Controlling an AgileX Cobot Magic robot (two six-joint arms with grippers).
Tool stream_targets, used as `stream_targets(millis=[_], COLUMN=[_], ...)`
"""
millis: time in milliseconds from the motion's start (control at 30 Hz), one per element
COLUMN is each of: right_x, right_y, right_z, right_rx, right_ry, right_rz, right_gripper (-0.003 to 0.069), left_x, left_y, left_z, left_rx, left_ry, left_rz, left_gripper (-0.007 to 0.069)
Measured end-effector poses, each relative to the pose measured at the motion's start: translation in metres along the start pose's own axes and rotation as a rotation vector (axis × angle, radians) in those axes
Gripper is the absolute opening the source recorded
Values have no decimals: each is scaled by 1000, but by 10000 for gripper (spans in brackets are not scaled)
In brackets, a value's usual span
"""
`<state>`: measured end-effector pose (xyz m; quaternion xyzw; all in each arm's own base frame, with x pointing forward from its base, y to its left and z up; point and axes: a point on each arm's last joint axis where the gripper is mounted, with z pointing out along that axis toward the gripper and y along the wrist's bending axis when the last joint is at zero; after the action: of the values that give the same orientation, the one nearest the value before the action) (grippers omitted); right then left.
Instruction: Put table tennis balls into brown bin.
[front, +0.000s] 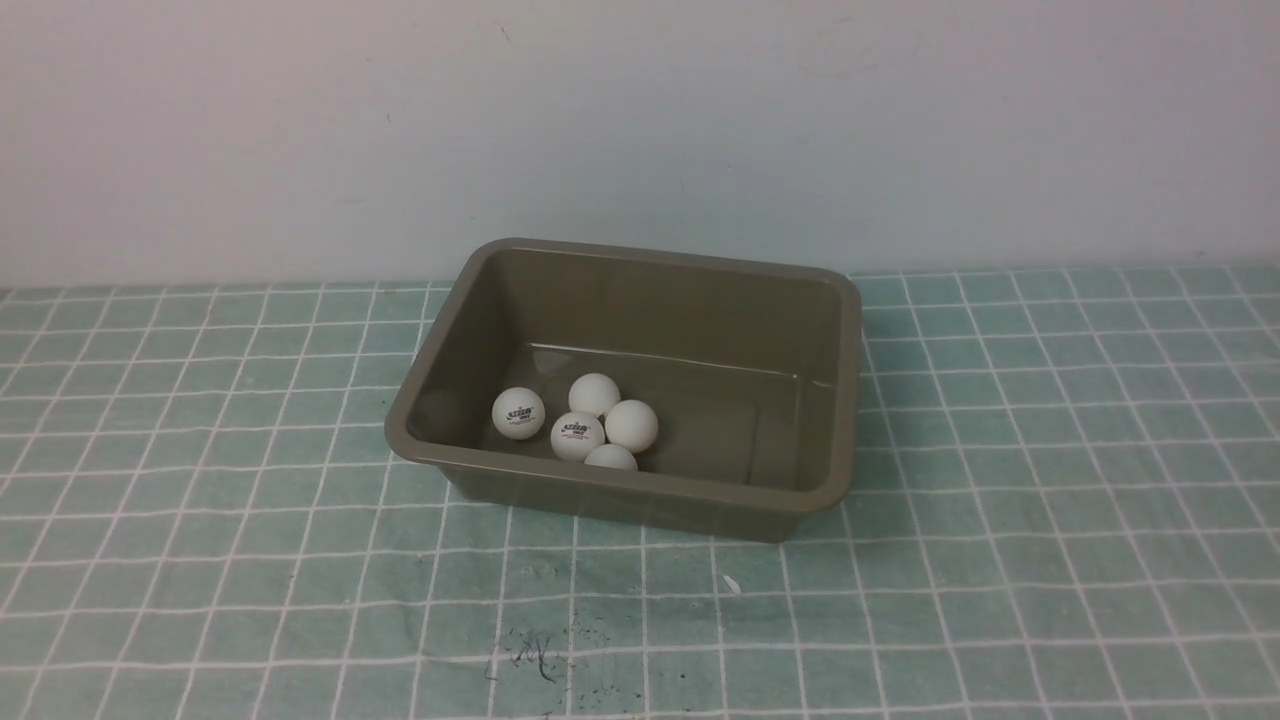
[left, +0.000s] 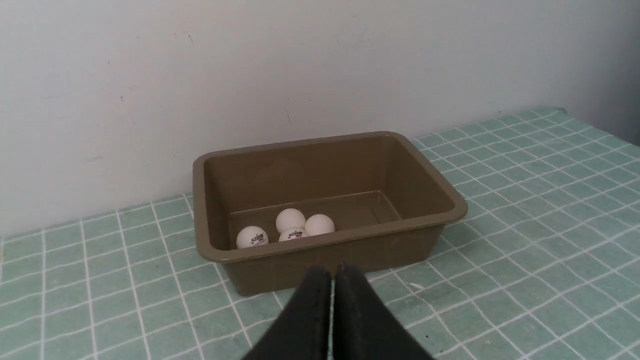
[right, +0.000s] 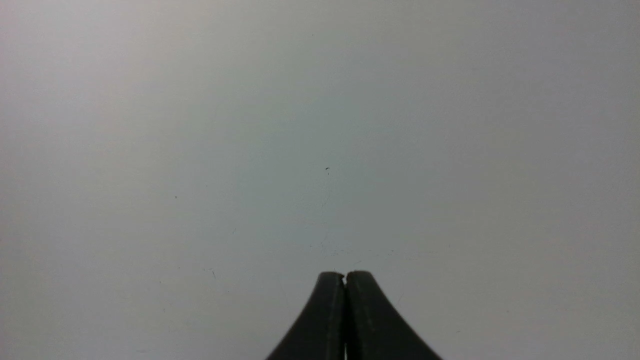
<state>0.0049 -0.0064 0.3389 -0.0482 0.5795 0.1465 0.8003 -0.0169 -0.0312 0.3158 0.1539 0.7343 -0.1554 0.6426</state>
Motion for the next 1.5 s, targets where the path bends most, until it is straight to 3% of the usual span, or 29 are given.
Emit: stream_targets(millis=[133, 300, 333, 367, 400, 633, 1500], right_x=[0, 0, 0, 0, 0, 0, 0], right_y=[0, 0, 0, 0, 0, 0, 0], right_z=[0, 0, 0, 0, 0, 0, 0], right_rx=[0, 1, 1, 1, 1, 1, 1], right_ry=[0, 1, 1, 1, 1, 2, 3], right_rz=[-1, -1, -1, -1, -1, -1, -1], right_gripper=[-10, -10, -10, -10, -10, -10, -10], left_x=[1, 34, 48, 48, 74, 135, 135], left_y=[7, 38, 43, 43, 51, 58, 58], left_z=[5, 33, 41, 41, 52, 68, 68], left_rx=[-53, -275, -196, -310, -349, -357, -358], left_ry=[-36, -68, -48, -50, 1, 174, 170], left_rz=[25, 58, 57, 44, 19, -35, -33], left_gripper=[-5, -5, -5, -5, -5, -5, -5])
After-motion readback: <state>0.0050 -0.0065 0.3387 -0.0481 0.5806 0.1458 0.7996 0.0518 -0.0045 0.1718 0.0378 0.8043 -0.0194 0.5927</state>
